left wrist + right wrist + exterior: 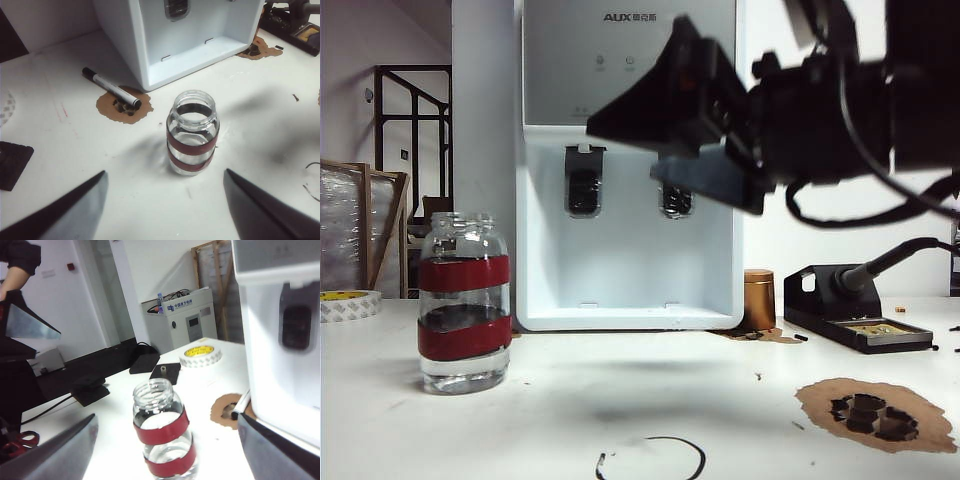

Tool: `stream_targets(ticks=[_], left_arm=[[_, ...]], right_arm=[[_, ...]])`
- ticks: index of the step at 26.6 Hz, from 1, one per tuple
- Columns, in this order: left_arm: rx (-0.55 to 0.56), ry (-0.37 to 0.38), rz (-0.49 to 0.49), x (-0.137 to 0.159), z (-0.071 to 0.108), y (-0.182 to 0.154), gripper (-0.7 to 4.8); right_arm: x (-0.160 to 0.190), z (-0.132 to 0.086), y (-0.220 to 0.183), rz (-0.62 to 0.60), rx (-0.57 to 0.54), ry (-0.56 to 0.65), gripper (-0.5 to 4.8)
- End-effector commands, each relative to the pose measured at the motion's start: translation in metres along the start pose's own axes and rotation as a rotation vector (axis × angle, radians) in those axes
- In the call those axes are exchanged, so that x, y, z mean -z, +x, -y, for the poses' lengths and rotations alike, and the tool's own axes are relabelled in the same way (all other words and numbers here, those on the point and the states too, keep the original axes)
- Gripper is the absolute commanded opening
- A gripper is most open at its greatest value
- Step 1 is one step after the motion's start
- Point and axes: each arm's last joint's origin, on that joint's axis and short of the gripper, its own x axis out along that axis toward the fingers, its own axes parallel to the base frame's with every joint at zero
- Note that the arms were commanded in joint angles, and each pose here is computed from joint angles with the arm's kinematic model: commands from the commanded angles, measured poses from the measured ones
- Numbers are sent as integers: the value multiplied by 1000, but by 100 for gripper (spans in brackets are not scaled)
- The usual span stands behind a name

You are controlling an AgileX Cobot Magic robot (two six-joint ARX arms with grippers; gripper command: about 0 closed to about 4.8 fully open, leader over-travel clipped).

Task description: Pick up the water bottle with two loops of red belts, then reach the front water dispenser and gently press the gray-black baffle horizontally to get a little water.

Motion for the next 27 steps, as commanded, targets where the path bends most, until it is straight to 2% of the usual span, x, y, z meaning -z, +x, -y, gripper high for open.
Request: stream_targets(ticks=[1,6,11,17,27], left_arm=[[-1,6,11,-2,0,0,374],[-5,16,12,-2,0,0,374],[-6,17,27,-3,0,-1,374],[-3,18,41,-5,0,-1,374],[-4,23,62,-7,-1,-1,374]], right_arm=[[8,-4,6,21,-36,7,479],[34,-15,16,-69,-80,-79,479],[54,-10,34,-104,-78,-127,479],[72,-2,59,-127,-80,-122,479],[75,7,88,-94,-56,-97,479]])
